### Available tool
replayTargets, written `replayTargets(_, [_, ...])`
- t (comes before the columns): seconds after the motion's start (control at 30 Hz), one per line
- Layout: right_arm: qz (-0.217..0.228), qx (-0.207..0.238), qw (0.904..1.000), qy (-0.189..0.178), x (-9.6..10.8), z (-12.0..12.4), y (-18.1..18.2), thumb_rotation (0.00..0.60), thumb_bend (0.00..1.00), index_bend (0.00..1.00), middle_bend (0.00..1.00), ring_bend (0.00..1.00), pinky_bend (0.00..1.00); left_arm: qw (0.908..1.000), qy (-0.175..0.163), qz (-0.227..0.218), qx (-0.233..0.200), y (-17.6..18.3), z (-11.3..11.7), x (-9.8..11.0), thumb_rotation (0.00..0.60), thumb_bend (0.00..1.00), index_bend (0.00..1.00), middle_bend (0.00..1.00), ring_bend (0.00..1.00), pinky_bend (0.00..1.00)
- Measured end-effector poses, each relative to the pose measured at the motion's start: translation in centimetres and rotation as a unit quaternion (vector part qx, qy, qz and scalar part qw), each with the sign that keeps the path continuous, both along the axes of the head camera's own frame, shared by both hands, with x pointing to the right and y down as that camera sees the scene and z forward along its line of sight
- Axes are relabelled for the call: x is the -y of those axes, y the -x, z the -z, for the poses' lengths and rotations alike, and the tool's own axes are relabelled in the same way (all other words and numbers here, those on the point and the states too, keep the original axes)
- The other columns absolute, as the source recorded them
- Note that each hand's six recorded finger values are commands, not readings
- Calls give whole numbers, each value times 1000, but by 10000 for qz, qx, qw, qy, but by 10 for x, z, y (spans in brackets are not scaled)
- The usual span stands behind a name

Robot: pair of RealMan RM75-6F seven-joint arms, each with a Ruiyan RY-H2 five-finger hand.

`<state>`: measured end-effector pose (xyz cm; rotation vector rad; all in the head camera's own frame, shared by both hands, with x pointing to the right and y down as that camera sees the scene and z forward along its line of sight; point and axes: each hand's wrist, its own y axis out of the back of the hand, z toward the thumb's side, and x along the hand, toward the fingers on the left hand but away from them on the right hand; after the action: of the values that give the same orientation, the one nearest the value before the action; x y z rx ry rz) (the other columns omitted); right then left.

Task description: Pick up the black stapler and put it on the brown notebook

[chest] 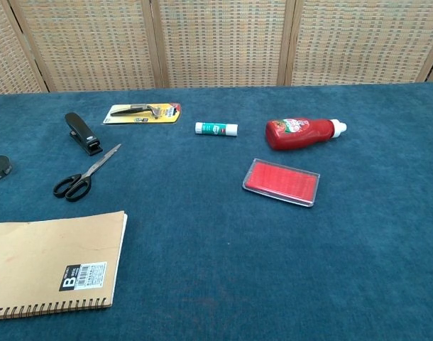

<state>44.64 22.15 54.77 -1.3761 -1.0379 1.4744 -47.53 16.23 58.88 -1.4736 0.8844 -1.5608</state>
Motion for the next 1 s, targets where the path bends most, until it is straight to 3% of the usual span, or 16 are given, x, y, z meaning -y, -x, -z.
replayTargets(0.27, [-365,-120,9993,-5,11,-4,-16,600,0,0,0,0,0,9907,250,-1085,783,2,-49,85,600,0,0,0,0,0])
replayTargets(0.4, [-618,-245,9978,17,13,-6,-28,600,0,0,0,0,0,9813,397,-1378,1281,9,-73,125,600,0,0,0,0,0])
replayTargets(0.57, [-752,-405,9963,113,15,-12,-37,600,0,0,0,0,0,9760,617,-1580,1368,-15,-107,165,600,0,0,0,0,0])
replayTargets(0.8, [-755,-470,9960,126,16,-15,-38,600,0,0,0,0,0,9615,865,-2148,1481,-80,-146,186,600,18,4,0,0,0])
replayTargets(1.0, [-785,-489,9956,160,15,-17,-40,600,0,0,0,0,0,9479,1112,-2463,1688,-117,-169,188,600,115,109,0,0,0])
